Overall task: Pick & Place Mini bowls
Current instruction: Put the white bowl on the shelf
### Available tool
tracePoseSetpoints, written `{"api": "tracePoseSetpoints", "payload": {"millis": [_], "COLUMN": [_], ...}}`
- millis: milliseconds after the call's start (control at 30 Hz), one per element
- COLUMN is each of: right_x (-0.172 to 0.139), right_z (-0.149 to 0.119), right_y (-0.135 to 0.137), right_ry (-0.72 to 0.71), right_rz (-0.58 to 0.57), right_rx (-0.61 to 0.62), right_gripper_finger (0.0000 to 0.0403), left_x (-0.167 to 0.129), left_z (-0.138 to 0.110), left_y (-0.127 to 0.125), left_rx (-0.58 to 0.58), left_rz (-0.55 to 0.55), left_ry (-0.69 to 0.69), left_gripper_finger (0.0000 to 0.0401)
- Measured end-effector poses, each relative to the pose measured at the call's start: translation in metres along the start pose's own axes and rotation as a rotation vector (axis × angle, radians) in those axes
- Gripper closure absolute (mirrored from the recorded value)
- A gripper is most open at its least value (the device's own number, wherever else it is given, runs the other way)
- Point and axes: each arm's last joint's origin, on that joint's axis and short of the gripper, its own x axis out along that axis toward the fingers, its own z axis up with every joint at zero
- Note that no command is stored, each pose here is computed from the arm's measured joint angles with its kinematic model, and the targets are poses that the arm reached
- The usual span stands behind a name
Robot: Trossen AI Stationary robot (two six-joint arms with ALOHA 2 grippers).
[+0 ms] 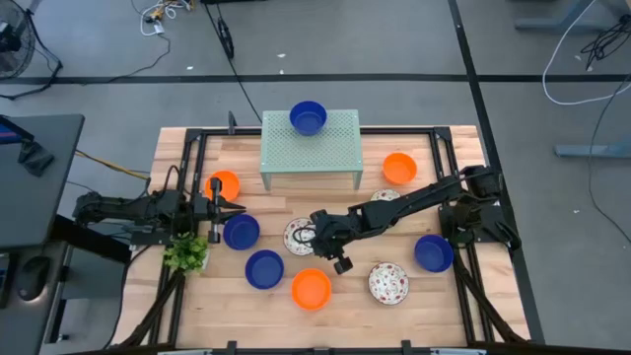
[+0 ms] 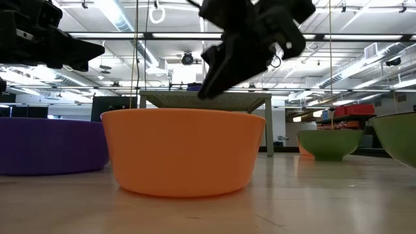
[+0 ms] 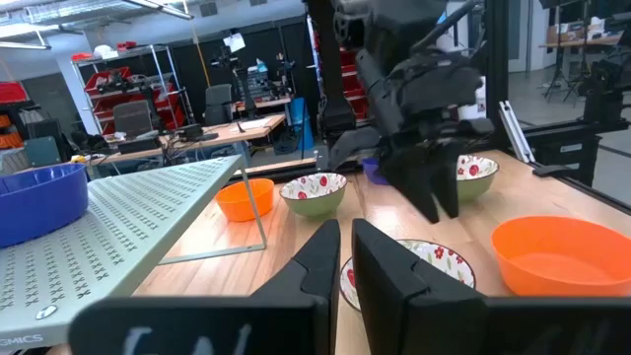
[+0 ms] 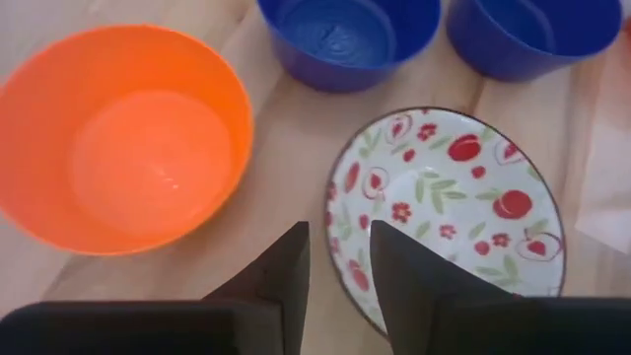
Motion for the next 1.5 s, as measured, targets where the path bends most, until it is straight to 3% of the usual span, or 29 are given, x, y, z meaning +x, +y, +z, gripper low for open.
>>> {"api": "tracePoseSetpoints", "payload": {"millis": [300,500,833,1133,1333,1500], "right_x": [0.016,0.029,0.036,0.036,0.017,-0.035], "right_z": [-0.017,-0.025,-0.027,-0.026,-0.017,0.006], "right_y": [-0.002,0.000,-0.002,0.000,0.009,0.010], "right_ry": [-0.033,-0.012,0.000,0.004,0.017,-0.086], "right_rz": [0.030,0.033,-0.018,-0.022,-0.066,-0.118], "right_rx": [-0.066,-0.071,-0.091,-0.123,-0.184,-0.205], "right_gripper_finger": [0.0259,0.0264,0.0303,0.0383,0.0392,0.0394], "left_x": [0.000,0.000,0.000,0.000,0.000,0.000], "left_z": [0.000,0.000,0.000,0.000,0.000,0.000], "left_y": [0.000,0.000,0.000,0.000,0.000,0.000], "left_rx": [0.000,0.000,0.000,0.000,0.000,0.000], "left_rz": [0.000,0.000,0.000,0.000,0.000,0.000], "left_ry": [0.000,0.000,0.002,0.002,0.002,0.002], "left_gripper_finger": [0.0364,0.0364,0.0364,0.0364,0.0364,0.0364]}}
